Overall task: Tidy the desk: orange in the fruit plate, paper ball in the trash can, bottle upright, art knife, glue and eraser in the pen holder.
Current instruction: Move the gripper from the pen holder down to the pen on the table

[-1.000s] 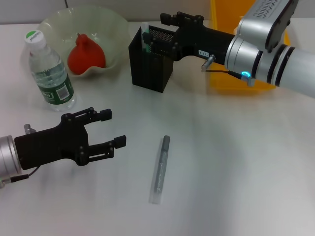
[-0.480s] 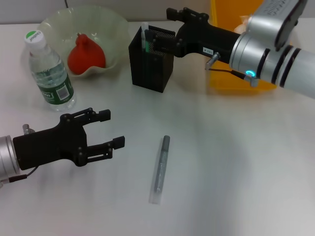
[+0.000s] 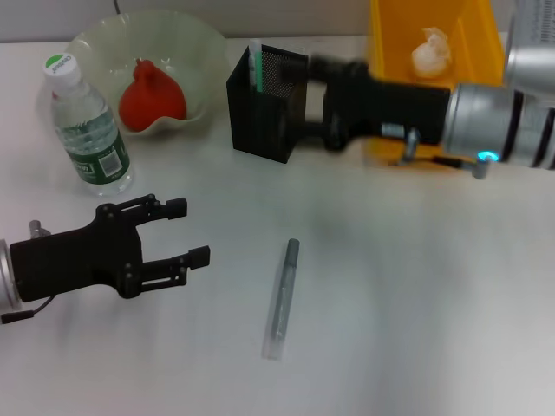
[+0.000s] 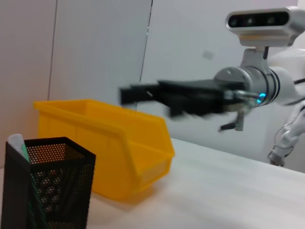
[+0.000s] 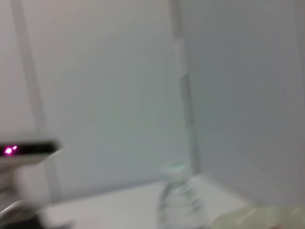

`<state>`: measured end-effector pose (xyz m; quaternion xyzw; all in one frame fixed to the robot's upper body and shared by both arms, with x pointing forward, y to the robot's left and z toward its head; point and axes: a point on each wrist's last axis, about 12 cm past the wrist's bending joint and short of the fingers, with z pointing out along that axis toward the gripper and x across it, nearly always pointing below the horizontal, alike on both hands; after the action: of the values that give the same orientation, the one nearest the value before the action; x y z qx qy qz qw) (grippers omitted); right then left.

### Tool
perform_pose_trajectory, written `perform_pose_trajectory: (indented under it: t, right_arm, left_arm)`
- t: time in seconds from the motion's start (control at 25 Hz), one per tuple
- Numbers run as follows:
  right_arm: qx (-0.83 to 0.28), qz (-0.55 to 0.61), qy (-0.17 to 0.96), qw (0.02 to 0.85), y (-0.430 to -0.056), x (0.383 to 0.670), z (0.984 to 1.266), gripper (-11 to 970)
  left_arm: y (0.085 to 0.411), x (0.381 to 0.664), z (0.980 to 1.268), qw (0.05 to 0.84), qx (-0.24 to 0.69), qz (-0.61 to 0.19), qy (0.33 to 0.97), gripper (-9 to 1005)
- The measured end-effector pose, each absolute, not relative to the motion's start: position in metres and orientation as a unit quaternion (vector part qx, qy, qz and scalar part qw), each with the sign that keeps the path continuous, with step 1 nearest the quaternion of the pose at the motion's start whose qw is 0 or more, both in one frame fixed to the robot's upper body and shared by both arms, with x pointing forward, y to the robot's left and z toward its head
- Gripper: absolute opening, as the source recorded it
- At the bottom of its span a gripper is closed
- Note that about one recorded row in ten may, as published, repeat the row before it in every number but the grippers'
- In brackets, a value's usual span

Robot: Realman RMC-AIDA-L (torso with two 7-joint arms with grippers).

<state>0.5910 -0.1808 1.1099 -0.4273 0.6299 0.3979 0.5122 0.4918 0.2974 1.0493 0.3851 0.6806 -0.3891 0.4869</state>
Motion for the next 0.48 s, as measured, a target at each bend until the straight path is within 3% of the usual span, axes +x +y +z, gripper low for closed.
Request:
perform_pose_trajectory:
  t: [0.48]
  right_arm:
    - [-0.667, 0.327, 0.608, 0.281, -0.157, 0.594, 1.131, 808]
  left_arm:
    - [0.308, 0.490, 1.052, 0.449, 0.403, -0.395, 0.692, 785]
